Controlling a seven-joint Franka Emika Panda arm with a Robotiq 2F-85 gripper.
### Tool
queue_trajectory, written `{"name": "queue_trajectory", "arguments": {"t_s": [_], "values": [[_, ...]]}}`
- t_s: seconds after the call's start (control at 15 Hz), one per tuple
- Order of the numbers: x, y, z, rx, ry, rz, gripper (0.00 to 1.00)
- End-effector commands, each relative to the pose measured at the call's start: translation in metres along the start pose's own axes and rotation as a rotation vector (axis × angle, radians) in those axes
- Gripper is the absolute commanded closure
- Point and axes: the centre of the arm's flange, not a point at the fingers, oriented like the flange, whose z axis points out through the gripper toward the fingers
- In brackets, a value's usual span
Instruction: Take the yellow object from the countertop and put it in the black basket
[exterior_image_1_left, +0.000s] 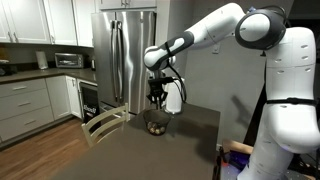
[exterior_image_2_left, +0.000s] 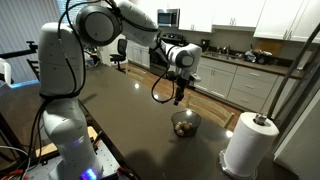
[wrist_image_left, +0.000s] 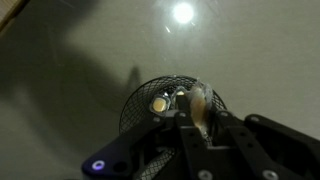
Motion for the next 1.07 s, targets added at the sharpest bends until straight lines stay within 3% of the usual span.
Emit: {"name": "queue_trajectory", "arguments": {"t_s": [0.0,0.07,0.2,0.73,1.0], "values": [[0.011,-0.004,-0.007,0.006,0.013,0.021,0.92],[0.011,-0.005,-0.007,0.007,0.013,0.020,0.91],[0.013,-0.006,-0.008,0.006,0.013,0.019,0.56],[0.013,-0.005,-0.012,0.011,0.016,0.018,0.05],[0.007,-0.003,-0.017,0.012,-0.003,0.008,0.00]]}}
